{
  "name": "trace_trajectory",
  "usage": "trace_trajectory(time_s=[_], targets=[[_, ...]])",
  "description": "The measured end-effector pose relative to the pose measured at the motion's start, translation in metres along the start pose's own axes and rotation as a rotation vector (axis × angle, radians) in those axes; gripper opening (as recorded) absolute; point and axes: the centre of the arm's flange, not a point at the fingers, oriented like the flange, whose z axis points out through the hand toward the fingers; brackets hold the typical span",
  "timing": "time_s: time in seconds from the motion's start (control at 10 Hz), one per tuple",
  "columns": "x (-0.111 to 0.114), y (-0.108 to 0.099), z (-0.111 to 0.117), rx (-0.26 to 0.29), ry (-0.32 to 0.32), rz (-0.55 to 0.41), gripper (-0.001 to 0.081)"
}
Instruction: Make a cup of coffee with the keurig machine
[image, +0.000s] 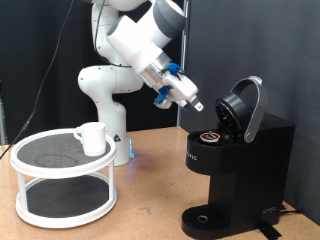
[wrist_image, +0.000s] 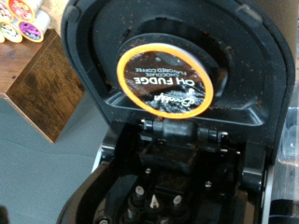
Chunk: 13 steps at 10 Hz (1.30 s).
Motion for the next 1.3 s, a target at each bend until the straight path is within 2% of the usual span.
trace_trajectory(time_s=[0.2, 0.3, 0.5, 0.7, 0.8, 1.0, 1.1, 1.3], targets=[[0.001, 0.001, 0.001, -0.007, -0.003, -0.007, 0.0734], [-0.003, 0.002, -0.002, -0.02, -0.032, 0.006, 0.0734], [-0.024, 0.008, -0.02, -0.029, -0.122, 0.073, 0.0734], [-0.049, 0.015, -0.037, -0.051, -0.156, 0.11, 0.0734], [-0.063, 0.019, -0.044, -0.069, -0.14, 0.108, 0.0734], [-0.09, 0.03, -0.057, -0.114, -0.057, 0.097, 0.0734], [-0.103, 0.033, -0.063, -0.124, -0.042, 0.088, 0.0734], [-0.128, 0.037, -0.073, -0.109, -0.039, 0.074, 0.0734]])
